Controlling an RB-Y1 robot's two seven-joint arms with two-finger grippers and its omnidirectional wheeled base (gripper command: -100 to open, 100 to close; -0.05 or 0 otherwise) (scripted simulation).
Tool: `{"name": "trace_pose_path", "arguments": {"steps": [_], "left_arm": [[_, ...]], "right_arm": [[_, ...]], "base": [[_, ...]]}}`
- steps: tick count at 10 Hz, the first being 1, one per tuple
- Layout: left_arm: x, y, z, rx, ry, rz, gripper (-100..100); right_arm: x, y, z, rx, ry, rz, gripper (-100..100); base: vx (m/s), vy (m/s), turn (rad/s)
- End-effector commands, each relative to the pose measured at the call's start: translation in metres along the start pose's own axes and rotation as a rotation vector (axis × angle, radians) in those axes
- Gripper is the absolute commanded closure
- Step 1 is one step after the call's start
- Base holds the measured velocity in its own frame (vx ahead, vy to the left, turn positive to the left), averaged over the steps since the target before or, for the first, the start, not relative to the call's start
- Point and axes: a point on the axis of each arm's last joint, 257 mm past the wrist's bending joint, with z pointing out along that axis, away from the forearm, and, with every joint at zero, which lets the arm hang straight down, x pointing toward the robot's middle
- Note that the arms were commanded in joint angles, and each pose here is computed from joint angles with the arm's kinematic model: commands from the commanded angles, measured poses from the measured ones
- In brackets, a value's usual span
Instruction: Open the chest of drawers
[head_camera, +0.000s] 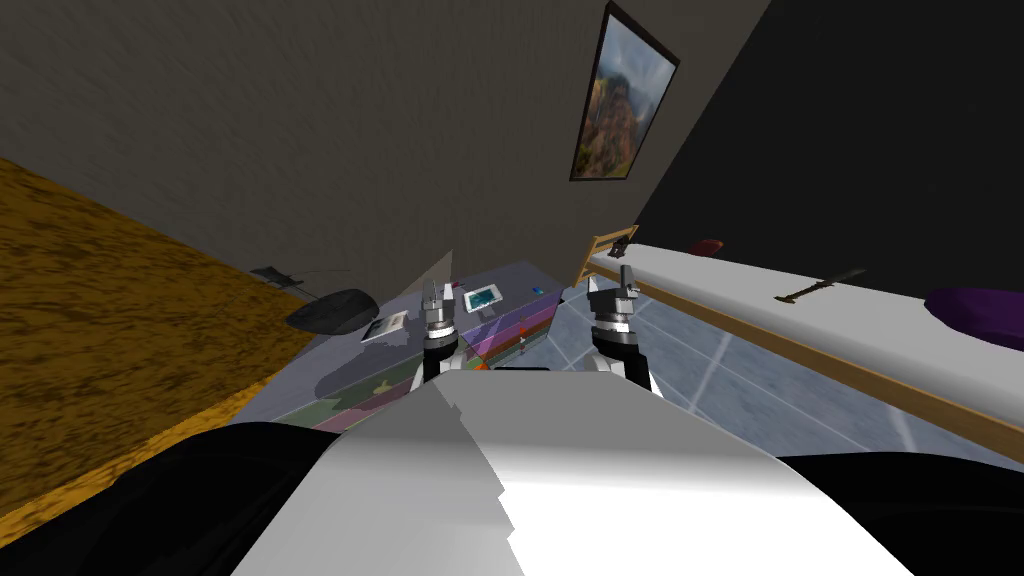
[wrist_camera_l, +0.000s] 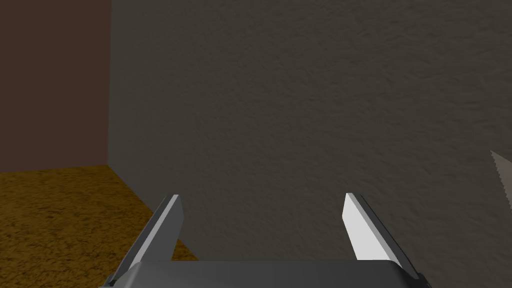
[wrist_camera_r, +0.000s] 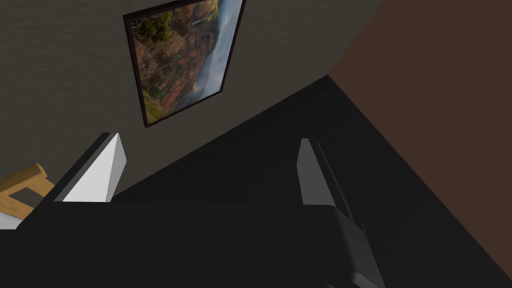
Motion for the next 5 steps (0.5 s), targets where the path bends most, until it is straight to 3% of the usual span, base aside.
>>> {"name": "trace_pose_path", "arguments": {"steps": [1,5], "left_arm": [[0.0,0.0,0.0,0.0,0.0,0.0,0],[0.0,-0.0001,0.0,0.0,0.0,0.0,0]], "right_arm": [[0.0,0.0,0.0,0.0,0.0,0.0,0],[0.0,0.0001,0.0,0.0,0.0,0.0,0]], "base": [[0.0,0.0,0.0],[0.0,0.0,0.0]]}}
